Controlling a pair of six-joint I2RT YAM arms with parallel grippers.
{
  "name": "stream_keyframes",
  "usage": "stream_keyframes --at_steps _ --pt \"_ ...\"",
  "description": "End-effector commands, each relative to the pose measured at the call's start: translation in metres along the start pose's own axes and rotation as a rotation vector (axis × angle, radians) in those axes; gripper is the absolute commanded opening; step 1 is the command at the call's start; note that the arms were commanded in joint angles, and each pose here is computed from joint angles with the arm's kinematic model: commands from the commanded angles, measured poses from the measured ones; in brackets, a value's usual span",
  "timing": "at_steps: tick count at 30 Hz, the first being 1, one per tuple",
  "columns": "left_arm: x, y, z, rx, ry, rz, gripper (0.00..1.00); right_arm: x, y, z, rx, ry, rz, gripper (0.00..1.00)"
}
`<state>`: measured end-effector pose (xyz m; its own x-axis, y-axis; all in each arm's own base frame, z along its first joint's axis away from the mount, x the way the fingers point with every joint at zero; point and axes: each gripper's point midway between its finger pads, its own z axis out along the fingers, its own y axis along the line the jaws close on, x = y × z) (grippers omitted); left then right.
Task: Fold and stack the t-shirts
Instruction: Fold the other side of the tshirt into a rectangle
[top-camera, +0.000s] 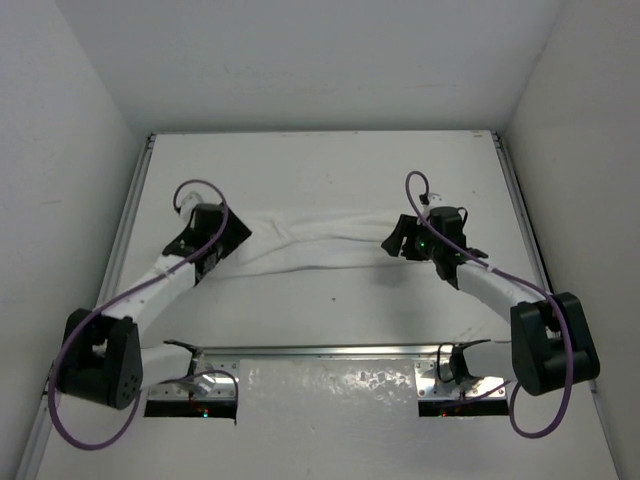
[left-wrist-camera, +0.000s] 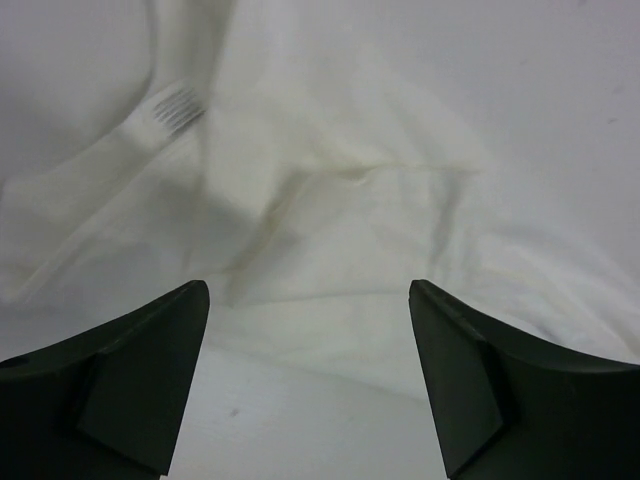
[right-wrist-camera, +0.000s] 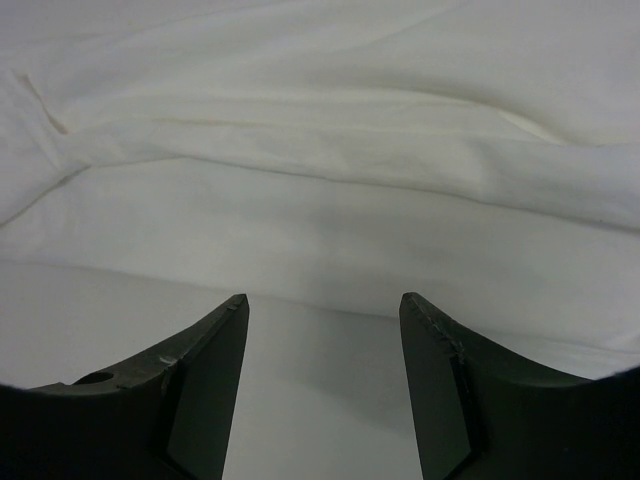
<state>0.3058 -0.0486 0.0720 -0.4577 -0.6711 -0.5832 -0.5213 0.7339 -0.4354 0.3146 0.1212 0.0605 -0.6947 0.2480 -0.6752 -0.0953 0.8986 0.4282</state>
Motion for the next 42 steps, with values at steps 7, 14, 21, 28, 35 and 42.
stream_keyframes --at_steps 7,14,21,28,35,42 --pt "-0.023 -0.093 0.078 0.06 0.161 0.24 0.77 -0.004 0.023 -0.002 -0.106 0.019 -0.052 0.62" --pt "0.008 -0.115 0.083 0.225 0.293 0.298 0.64 -0.007 0.026 -0.004 -0.12 0.008 -0.063 0.63" --pt "0.019 -0.126 0.087 0.304 0.338 0.308 0.5 -0.004 0.022 -0.003 -0.107 0.016 -0.066 0.63" --pt "0.029 -0.127 0.091 0.328 0.379 0.314 0.2 -0.004 0.021 -0.003 -0.098 0.015 -0.071 0.63" --pt "0.014 -0.115 0.095 0.227 0.319 0.324 0.38 -0.003 0.023 -0.003 -0.108 0.019 -0.069 0.63" --pt "0.001 -0.12 0.097 0.229 0.247 0.348 0.57 -0.001 0.021 -0.001 -0.108 0.022 -0.063 0.63"
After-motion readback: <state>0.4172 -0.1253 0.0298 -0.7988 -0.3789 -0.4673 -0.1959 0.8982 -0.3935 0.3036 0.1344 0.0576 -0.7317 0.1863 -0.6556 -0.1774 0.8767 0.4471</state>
